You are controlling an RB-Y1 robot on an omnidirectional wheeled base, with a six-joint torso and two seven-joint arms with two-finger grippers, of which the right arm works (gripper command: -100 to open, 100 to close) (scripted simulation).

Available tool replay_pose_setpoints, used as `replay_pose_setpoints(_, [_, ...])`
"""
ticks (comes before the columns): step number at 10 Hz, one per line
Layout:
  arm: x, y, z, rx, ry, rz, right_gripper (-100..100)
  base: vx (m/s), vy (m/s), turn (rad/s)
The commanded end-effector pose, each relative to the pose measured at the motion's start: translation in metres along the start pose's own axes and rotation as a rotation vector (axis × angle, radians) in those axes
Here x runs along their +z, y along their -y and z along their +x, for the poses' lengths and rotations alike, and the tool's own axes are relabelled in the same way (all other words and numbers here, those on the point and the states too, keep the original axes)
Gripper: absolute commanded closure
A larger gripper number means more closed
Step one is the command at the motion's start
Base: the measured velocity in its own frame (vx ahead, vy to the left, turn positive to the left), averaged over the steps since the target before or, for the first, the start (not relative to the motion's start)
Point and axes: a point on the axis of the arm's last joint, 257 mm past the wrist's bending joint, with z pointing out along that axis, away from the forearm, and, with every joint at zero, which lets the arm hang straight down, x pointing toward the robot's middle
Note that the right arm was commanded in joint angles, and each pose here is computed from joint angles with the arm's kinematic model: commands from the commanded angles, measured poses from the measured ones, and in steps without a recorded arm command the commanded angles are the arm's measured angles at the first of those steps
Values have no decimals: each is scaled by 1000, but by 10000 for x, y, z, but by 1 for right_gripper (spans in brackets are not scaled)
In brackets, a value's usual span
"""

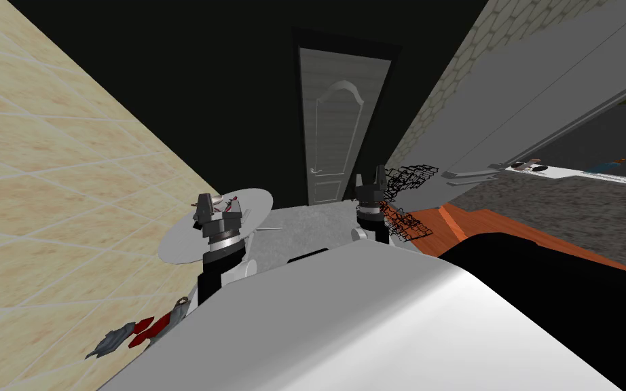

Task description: Pull the door open

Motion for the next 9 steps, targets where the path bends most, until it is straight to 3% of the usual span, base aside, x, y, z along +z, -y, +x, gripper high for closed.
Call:
replay_pose_setpoints(1, [-16, 104, 10, 1, -7, 15, -100, 37, -1, 10])
replay_pose_setpoints(9, [-119, 680, 41, 3, -36, 101, -100, 78, 0, 9])
